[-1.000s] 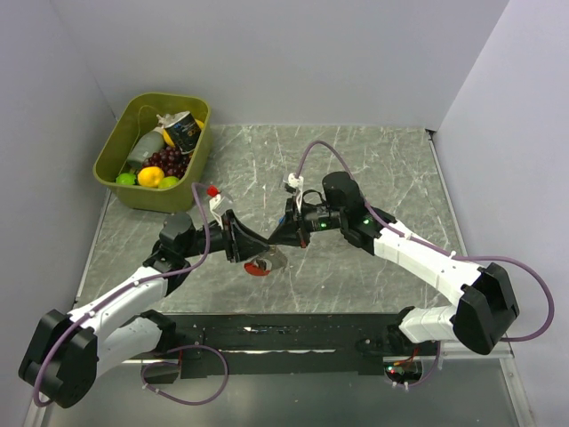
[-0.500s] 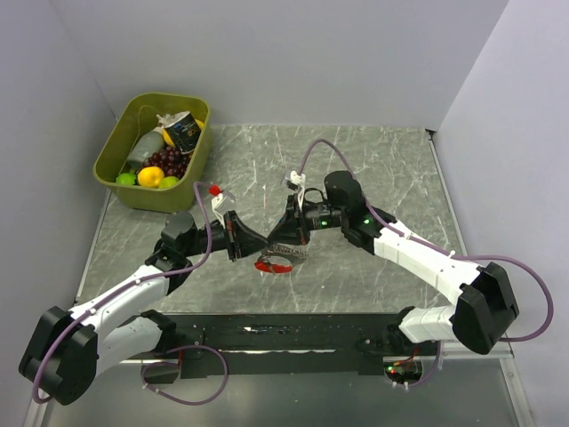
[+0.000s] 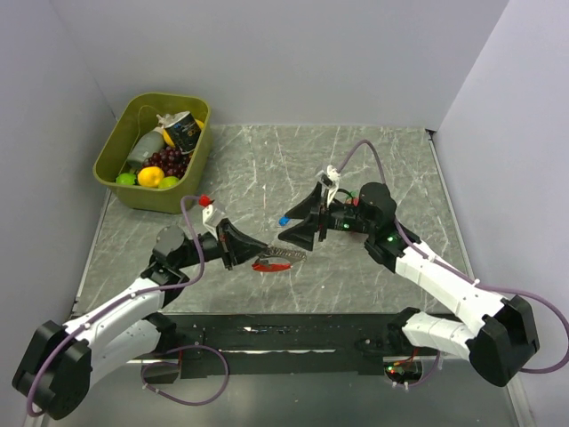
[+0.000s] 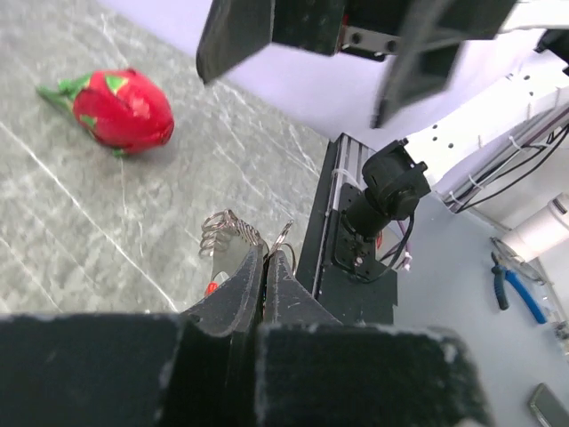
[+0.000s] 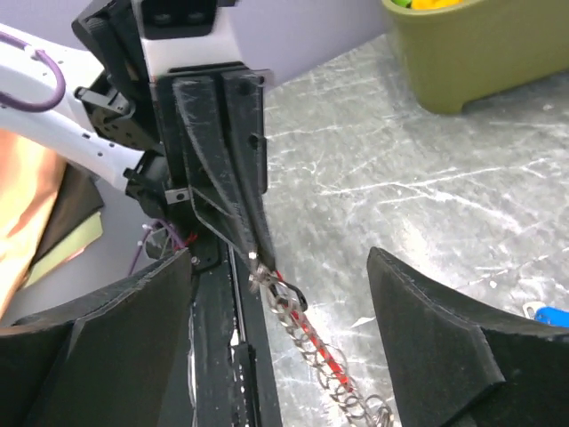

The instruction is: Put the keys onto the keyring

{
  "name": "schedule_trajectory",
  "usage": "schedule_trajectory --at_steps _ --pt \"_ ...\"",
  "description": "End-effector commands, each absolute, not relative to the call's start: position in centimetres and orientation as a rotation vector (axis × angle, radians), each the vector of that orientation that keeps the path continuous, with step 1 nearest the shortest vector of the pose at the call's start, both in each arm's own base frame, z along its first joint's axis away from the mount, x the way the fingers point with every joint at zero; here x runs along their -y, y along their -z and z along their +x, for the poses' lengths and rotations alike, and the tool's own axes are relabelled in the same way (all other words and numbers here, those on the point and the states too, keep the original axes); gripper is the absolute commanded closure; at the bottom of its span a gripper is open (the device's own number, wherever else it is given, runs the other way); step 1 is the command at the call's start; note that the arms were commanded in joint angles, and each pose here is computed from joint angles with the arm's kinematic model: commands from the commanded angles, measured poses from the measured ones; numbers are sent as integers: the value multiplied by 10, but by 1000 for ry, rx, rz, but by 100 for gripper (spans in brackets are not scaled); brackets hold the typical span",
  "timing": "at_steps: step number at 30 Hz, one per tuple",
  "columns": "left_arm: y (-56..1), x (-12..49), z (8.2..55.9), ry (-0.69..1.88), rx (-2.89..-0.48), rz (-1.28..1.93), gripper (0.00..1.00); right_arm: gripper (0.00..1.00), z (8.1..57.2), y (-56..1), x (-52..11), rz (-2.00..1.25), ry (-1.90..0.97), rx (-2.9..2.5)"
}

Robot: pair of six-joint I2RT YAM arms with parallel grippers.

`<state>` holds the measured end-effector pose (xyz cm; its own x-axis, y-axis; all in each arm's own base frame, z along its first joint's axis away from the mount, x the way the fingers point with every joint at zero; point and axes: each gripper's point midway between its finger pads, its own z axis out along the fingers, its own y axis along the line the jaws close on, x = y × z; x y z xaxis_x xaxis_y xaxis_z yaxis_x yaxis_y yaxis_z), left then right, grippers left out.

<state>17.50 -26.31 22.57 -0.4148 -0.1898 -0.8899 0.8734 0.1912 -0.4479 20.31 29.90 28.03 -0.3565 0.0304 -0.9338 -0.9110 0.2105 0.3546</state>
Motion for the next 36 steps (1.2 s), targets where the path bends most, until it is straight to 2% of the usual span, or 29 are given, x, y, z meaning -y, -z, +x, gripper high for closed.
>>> schedule_trajectory --at_steps 1,5,10,12,20,22,24,29,32,33,36 --pt "-262 260 169 1361 -1295 731 99 28 190 -297 -303 -921 -1391 -1453" --pt "-264 262 162 1378 -1262 755 99 34 179 -297 -308 -994 -1465 -1413" --pt "-269 262 158 1379 -1230 763 99 37 167 -294 -319 -1079 -1469 -1400" --pt "-271 262 157 1381 -1223 762 99 49 167 -289 -324 -1093 -1464 -1442" --pt "-272 264 156 1388 -1229 763 99 59 173 -275 -332 -1085 -1430 -1501" --pt "-272 264 155 1388 -1229 767 99 71 175 -273 -332 -1072 -1423 -1523" --pt "-271 264 155 1385 -1230 770 99 76 177 -275 -332 -1058 -1417 -1523" --pt "-268 265 154 1386 -1236 775 99 73 177 -282 -331 -1022 -1417 -1510" --pt "-267 265 154 1389 -1242 777 99 66 178 -286 -329 -1004 -1407 -1506" --pt "-267 265 153 1389 -1242 777 99 61 178 -285 -329 -1001 -1408 -1509" --pt "-268 265 154 1386 -1239 779 99 59 179 -286 -330 -998 -1409 -1513"
